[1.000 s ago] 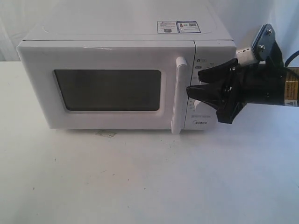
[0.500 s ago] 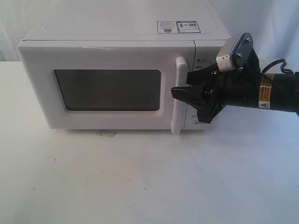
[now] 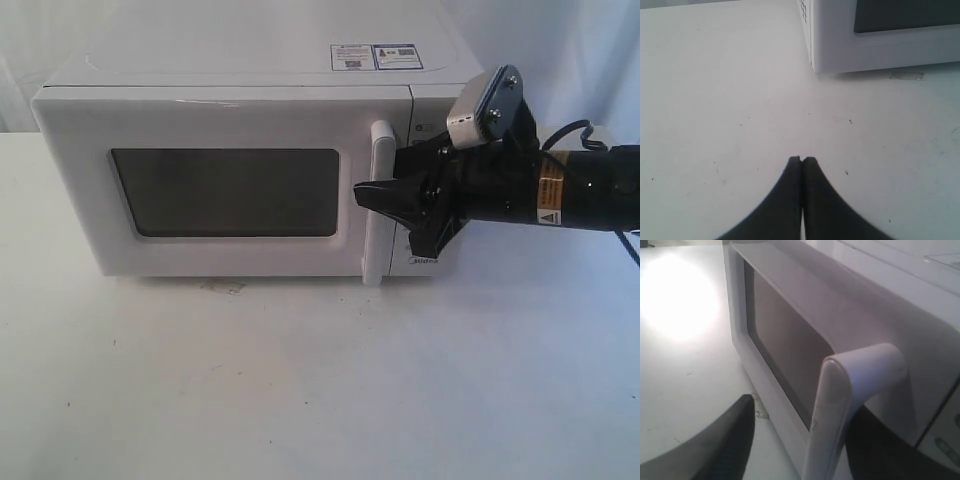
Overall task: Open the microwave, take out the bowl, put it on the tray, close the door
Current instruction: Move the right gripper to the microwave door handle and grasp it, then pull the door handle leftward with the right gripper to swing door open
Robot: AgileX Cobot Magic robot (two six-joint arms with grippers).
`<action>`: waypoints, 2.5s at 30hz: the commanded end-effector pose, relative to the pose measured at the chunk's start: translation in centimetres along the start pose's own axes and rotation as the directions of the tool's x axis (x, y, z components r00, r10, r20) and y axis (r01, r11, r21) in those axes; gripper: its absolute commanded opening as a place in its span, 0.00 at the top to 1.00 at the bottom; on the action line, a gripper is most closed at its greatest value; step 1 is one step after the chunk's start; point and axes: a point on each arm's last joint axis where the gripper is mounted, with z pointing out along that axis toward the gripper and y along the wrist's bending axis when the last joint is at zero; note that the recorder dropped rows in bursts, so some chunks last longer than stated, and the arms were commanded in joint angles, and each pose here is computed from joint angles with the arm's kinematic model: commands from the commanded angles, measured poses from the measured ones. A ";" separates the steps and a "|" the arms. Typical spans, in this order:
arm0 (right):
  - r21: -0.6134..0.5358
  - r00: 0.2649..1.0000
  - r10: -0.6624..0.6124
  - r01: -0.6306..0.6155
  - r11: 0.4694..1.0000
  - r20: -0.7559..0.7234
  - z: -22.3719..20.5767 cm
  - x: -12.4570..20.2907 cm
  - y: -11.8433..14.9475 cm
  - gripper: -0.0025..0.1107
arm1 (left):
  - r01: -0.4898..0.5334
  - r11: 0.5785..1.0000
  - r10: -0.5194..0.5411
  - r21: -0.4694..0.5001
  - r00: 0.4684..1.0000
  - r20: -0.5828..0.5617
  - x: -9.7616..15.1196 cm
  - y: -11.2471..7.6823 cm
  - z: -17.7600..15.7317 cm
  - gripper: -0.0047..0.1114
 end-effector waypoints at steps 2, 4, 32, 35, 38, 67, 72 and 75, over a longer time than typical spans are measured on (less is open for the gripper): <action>0.013 1.000 -0.003 0.003 1.000 0.002 0.9 0.0 -0.9 0.98 | 0.007 1.000 -0.007 0.003 1.000 0.000 0.1 0.0 0.0 0.96; -0.139 0.999 -0.034 0.034 0.990 0.004 0.8 0.0 0.5 0.98 | 0.007 1.000 -0.007 0.003 1.000 0.000 0.1 0.0 0.0 0.96; -0.149 0.959 0.202 -0.233 0.961 -0.198 -2.4 -1.9 1.3 0.82 | 0.007 1.000 -0.007 0.003 1.000 0.000 0.1 0.0 0.0 0.96; -0.151 0.965 0.196 -0.222 0.963 -0.173 -3.2 -3.1 1.6 0.60 | 0.007 1.000 -0.007 0.003 1.000 0.000 0.1 0.0 0.0 0.96; -0.114 0.964 0.209 -0.228 0.967 -0.162 -3.7 -3.9 1.8 0.42 | 0.007 1.000 -0.007 0.003 1.000 0.000 0.1 0.0 0.0 0.96; 0.201 0.968 0.196 -0.163 0.966 -0.157 -2.7 -2.9 0.2 0.98 | 0.007 1.000 -0.007 0.003 1.000 0.000 0.1 0.0 0.0 0.96; 0.057 0.947 0.234 -0.227 0.972 -0.222 -2.8 -3.0 2.5 0.98 | 0.007 1.000 -0.007 0.003 1.000 0.000 0.1 0.0 0.0 0.96; 0.320 0.949 0.217 -0.138 0.937 -0.227 -4.3 -3.2 1.1 0.98 | 0.007 1.000 -0.007 0.003 1.000 0.000 0.1 0.0 0.0 0.96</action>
